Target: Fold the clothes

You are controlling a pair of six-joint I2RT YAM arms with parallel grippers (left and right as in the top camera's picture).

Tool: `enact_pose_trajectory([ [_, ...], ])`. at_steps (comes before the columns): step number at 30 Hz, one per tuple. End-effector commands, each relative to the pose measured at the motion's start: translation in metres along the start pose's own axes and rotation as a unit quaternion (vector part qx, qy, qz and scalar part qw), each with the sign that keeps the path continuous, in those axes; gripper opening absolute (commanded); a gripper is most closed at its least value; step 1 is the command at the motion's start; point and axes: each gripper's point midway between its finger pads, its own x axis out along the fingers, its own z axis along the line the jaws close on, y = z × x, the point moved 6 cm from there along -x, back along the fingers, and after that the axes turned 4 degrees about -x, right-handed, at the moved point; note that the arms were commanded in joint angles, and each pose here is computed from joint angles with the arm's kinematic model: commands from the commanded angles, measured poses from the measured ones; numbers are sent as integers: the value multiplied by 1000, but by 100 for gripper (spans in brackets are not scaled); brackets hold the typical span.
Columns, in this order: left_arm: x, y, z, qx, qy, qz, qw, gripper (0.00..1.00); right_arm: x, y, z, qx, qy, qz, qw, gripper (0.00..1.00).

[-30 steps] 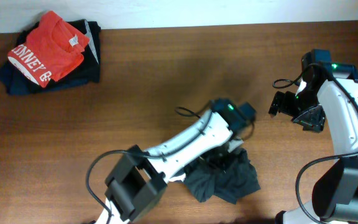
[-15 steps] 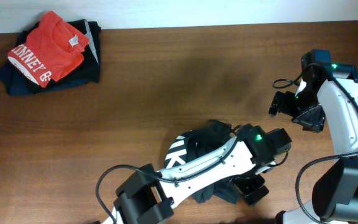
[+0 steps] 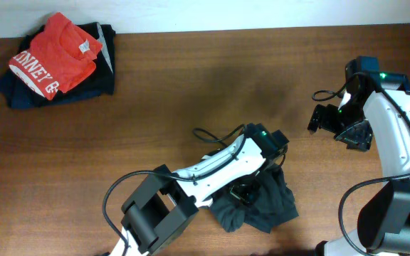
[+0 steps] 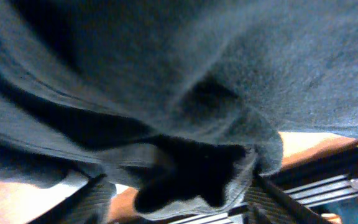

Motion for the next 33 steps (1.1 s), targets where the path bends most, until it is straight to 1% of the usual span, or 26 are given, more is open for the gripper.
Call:
enact_pose_trajectory([
  [1,0,2,-4,1,18,1,1000,27,-6,-2,0,-1,-2,-11,1000,99],
  [2,0,2,-4,1,18,1,1000,2,-6,-2,0,-1,-2,-11,1000,99],
  [3,0,2,-4,1,18,1,1000,0,-6,-2,0,-1,-2,-11,1000,98],
  [5,-7,2,-5,1,19,-2,1000,0,-6,-2,0,-1,-2,-11,1000,99],
  [7,-35,7,-12,14,25,-25,999,0,-6,-2,0,-1,-2,-11,1000,99],
  [10,-62,21,-38,47,51,-53,996,0,-6,-2,0,-1,-2,-11,1000,99],
  [14,-54,39,-78,98,59,-52,992,1,-6,-2,0,-1,-2,-11,1000,99],
  [19,-19,36,-115,149,67,-88,983,2,-6,-2,0,-1,-2,-11,1000,99],
  [21,-10,34,-124,161,73,-101,979,67,-6,-2,0,-1,-2,-11,1000,99],
  [22,-10,34,-124,162,72,-100,979,70,-6,-2,0,-1,-2,-11,1000,99],
  [23,-10,35,-123,169,70,-98,978,70,-6,-2,0,-1,-2,-11,1000,99],
  [24,-14,37,-121,187,65,-97,975,64,-6,-2,0,-1,-2,-11,1000,99],
  [25,-29,37,-107,175,38,-106,978,57,-6,-2,0,-1,-2,-11,1000,99],
  [27,-52,31,-90,150,1,-132,980,57,-6,-2,0,-1,-2,-11,1000,99],
  [28,-66,23,-76,115,-20,-158,981,57,-6,-2,0,-1,-2,-11,1000,99],
  [29,-72,15,-66,90,-25,-171,981,57,-6,-2,0,-1,-2,-11,1000,99],
  [30,-74,8,-57,76,-20,-176,981,57,-6,-2,0,-1,-2,-11,1000,99],
  [31,-77,-7,-39,44,9,-179,983,57,-6,-2,0,-1,-2,-11,1000,99],
  [33,-81,-23,-22,15,57,-181,982,57,-6,-2,0,-1,-2,-11,1000,99],
])
